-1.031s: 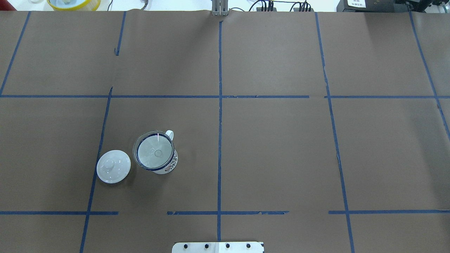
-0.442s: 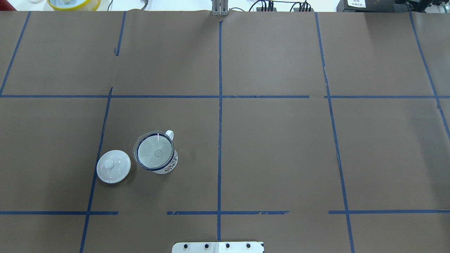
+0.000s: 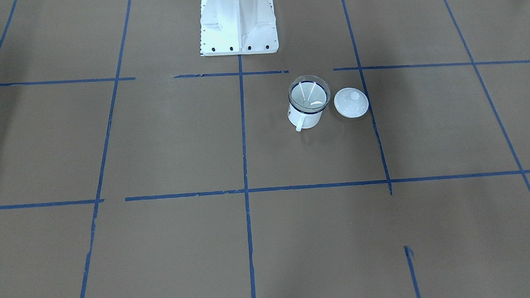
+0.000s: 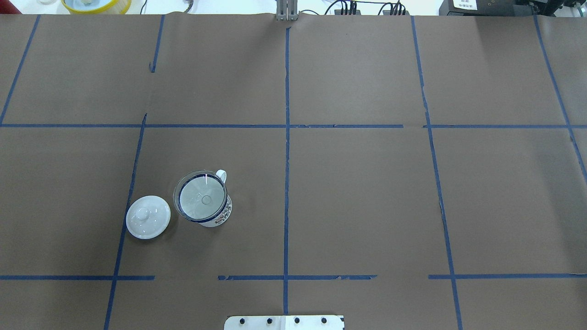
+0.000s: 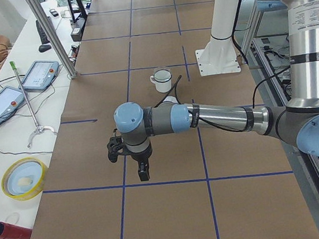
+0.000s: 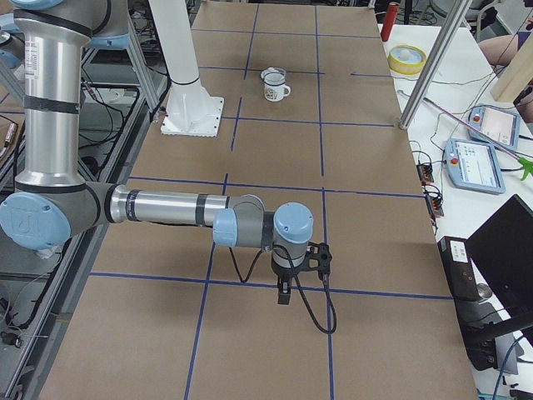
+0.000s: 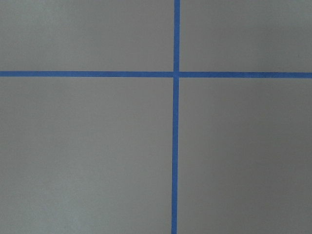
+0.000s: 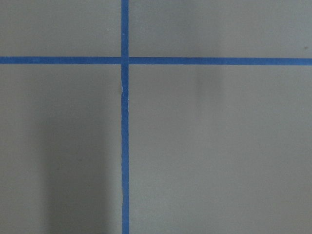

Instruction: Place funnel on cup

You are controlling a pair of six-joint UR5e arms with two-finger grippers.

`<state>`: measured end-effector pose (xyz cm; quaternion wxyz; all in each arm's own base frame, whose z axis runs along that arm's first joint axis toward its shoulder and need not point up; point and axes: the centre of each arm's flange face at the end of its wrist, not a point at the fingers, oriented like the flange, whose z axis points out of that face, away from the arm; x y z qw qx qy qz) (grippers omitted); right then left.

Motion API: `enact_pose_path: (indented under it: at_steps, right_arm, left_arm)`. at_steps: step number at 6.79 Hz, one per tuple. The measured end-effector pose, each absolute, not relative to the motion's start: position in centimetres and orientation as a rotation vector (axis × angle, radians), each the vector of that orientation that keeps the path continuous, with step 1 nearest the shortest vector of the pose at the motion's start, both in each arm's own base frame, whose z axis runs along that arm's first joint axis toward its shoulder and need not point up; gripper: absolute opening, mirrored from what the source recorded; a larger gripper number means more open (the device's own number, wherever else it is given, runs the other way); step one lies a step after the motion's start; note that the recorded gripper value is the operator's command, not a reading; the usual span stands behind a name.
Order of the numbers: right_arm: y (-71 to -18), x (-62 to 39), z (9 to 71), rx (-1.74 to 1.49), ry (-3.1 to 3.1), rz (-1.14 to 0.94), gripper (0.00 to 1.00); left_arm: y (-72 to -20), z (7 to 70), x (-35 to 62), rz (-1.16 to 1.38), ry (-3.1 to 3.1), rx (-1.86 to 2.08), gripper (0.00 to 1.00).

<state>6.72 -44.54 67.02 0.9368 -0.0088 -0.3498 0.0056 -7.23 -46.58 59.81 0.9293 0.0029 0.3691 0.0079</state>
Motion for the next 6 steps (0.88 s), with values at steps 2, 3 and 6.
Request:
enact_pose_path:
  at_steps: [2,3,6]
  right_arm:
    - [-44.54,6.71,67.02,-0.018,-0.715,0.011,1.0]
    - [-44.54,6.71,67.01,-0.018,-0.715,0.011,1.0]
    - [-44.54,6.72,67.0,-0.018,-0.715,0.011,1.0]
  left_arm:
    - [-46.18,59.57,-6.97,0.022,0.798,0.036,1.0]
    - [-45.84,59.25,-6.88,0.021,0.81,0.043,1.0]
    - [-45.61,59.02,-6.65,0.02,0.841,0.044,1.0]
